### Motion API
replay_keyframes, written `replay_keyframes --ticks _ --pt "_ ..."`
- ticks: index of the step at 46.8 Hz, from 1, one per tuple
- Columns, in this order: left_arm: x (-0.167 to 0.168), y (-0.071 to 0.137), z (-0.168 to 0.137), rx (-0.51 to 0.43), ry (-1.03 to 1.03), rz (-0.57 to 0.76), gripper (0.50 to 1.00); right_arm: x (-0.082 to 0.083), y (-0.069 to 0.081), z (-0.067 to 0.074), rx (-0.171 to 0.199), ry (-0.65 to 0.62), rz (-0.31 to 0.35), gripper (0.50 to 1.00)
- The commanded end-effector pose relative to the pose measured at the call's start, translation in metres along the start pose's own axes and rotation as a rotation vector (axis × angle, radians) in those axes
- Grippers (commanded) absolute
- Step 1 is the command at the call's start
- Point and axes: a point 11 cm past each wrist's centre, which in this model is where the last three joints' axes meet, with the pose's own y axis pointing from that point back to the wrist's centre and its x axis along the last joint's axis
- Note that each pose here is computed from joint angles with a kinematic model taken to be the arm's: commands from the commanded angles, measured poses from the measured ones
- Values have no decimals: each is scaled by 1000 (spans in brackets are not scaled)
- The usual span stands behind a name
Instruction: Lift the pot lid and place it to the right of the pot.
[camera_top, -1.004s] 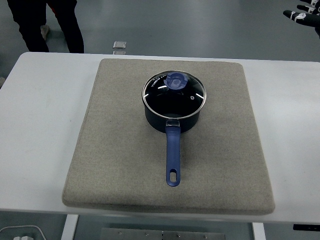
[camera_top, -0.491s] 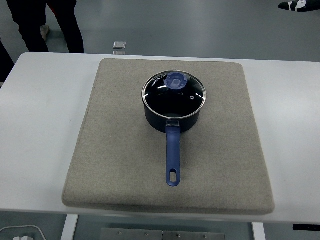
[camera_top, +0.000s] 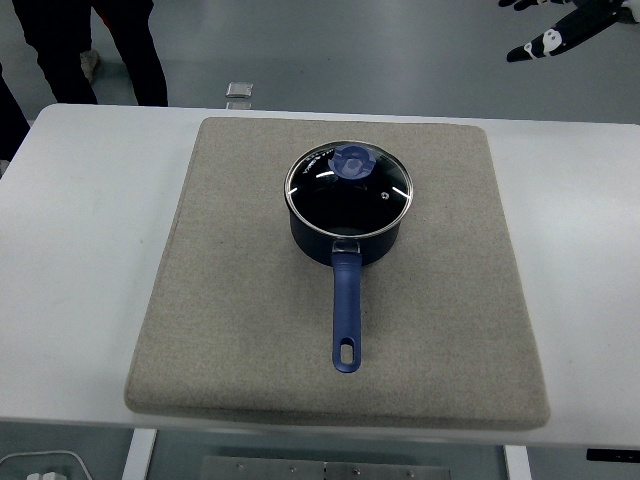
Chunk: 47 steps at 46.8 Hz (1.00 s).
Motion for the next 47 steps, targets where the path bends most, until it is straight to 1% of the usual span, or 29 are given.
replay_keyframes --ticks 1,4,7,10,15,19,25,31,39,43,47 --pt "0 0 0 0 0 0 1000 -12 -6 -7 4 49 -53 917" --pt "0 0 0 0 0 0 1000 -25 -10 -14 25 87 -103 917" --pt "0 0 0 0 0 0 1000 -33 -12 -25 46 131 -141 917" --pt "0 0 0 -1 0 0 1000 -42 -14 -33 57 166 -176 915" --pt "0 0 0 0 0 0 1000 -45 -18 -51 85 224 -201 915" --pt "0 0 0 0 0 0 1000 -47 -22 -62 108 244 -201 915" --pt "0 0 0 0 0 0 1000 -48 -30 -69 126 281 -170 913" --pt "0 0 0 0 0 0 1000 -50 -32 -69 124 322 -167 913" --pt "0 0 0 -1 0 0 1000 -62 -35 -74 165 412 -176 907" --pt "0 0 0 0 0 0 1000 -71 -39 -78 194 473 -178 905" --pt "0 0 0 -2 1 0 1000 -77 -43 -81 211 508 -178 905"
